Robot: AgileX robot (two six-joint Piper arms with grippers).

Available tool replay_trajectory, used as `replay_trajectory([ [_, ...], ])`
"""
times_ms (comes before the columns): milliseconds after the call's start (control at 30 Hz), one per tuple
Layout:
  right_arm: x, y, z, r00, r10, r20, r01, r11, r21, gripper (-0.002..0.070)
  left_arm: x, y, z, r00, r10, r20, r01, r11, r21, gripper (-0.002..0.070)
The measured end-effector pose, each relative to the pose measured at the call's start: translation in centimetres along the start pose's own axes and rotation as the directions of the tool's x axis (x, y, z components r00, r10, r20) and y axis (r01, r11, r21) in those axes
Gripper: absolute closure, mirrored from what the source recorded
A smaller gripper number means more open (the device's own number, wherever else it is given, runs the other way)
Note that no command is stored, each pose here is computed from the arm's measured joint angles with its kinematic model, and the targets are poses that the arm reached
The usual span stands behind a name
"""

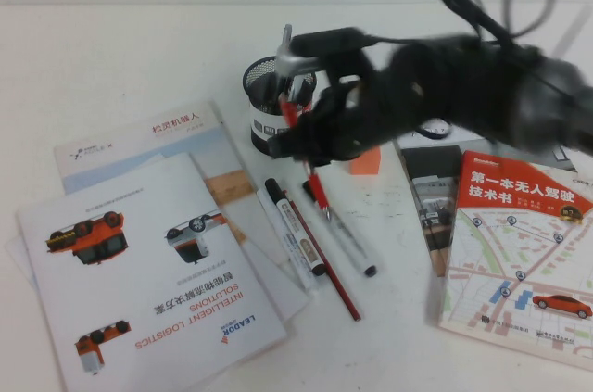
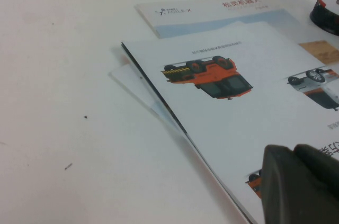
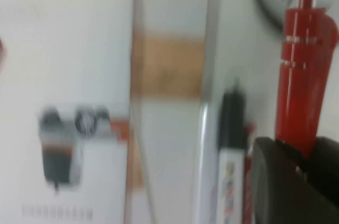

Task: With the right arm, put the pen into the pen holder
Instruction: Place the pen onto the pen holder

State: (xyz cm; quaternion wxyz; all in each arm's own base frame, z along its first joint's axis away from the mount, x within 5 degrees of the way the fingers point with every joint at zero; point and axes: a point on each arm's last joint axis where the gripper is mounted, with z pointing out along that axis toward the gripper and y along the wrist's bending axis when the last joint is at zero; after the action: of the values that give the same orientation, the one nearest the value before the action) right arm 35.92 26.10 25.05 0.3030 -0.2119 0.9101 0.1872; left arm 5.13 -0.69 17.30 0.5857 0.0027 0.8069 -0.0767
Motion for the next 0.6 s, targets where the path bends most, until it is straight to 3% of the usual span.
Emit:
replay_trajectory([
  [167,2.2,-1.1,-2.7,0.934,0.041,0.356,-0.053,0.998,0.024,0.0589,0.0,0.0,0.0,1.0,0.0,0.0,0.0,1.0,0.0,0.0678],
  [233,2.2,-1.5,-3.3,0.855,0.037,0.517,-0.026,0.999,-0.029,0.0589,0.0,0.0,0.0,1.0,0.0,0.0,0.0,1.0,0.0,0.0678],
  [333,1.2,-1.4,-4.0,0.69,0.009,0.723,0.139,0.979,-0.146,0.0589,0.0,0.0,0.0,1.0,0.0,0.0,0.0,1.0,0.0,0.0678],
  [400,0.6,-1.2,-3.6,0.629,0.031,0.777,0.19,0.963,-0.192,0.0589,0.0,0.0,0.0,1.0,0.0,0.0,0.0,1.0,0.0,0.0677],
  [600,-2.1,-1.8,0.5,0.607,0.004,0.795,0.196,0.968,-0.155,0.0589,0.0,0.0,0.0,1.0,0.0,0.0,0.0,1.0,0.0,0.0678],
])
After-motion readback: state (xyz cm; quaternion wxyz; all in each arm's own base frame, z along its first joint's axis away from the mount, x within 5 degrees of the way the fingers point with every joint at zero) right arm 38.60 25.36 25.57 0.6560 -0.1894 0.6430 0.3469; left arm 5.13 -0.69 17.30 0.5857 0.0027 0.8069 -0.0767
